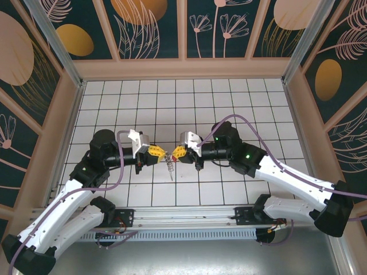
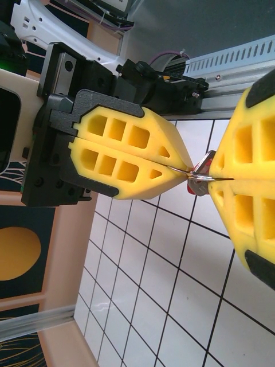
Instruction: Put the keys on the keyring
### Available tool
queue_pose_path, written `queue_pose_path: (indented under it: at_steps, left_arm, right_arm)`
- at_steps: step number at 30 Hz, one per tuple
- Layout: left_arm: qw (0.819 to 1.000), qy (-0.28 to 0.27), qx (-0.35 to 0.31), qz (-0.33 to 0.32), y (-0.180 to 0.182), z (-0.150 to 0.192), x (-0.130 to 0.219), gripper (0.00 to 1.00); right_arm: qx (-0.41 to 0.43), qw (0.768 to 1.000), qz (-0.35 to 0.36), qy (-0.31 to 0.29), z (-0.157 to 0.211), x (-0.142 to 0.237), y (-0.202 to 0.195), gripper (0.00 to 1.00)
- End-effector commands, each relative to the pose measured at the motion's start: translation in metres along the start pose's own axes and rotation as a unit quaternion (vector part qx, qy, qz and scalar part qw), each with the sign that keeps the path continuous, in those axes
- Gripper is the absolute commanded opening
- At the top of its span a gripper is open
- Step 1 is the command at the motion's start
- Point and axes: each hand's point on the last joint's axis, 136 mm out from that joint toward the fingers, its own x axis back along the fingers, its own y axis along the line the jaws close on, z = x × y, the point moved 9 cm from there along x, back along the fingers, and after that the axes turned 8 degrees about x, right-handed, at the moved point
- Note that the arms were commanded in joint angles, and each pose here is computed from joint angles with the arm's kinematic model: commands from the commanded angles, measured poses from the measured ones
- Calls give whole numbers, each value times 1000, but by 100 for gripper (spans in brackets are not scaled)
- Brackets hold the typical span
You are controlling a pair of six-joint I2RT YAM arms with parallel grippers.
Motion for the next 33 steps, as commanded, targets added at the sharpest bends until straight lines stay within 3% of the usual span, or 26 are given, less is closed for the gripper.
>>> queue_pose_path:
  at_steps: [1, 33]
  left_arm:
    - [1000, -13, -26, 11, -4, -4, 1, 0]
    - [999, -13, -28, 11, -4, -5, 1, 0]
  right_arm:
    - [8, 1000, -9, -21, -15, 5, 1, 0]
    - [5, 1000, -11, -24, -21, -1, -4, 0]
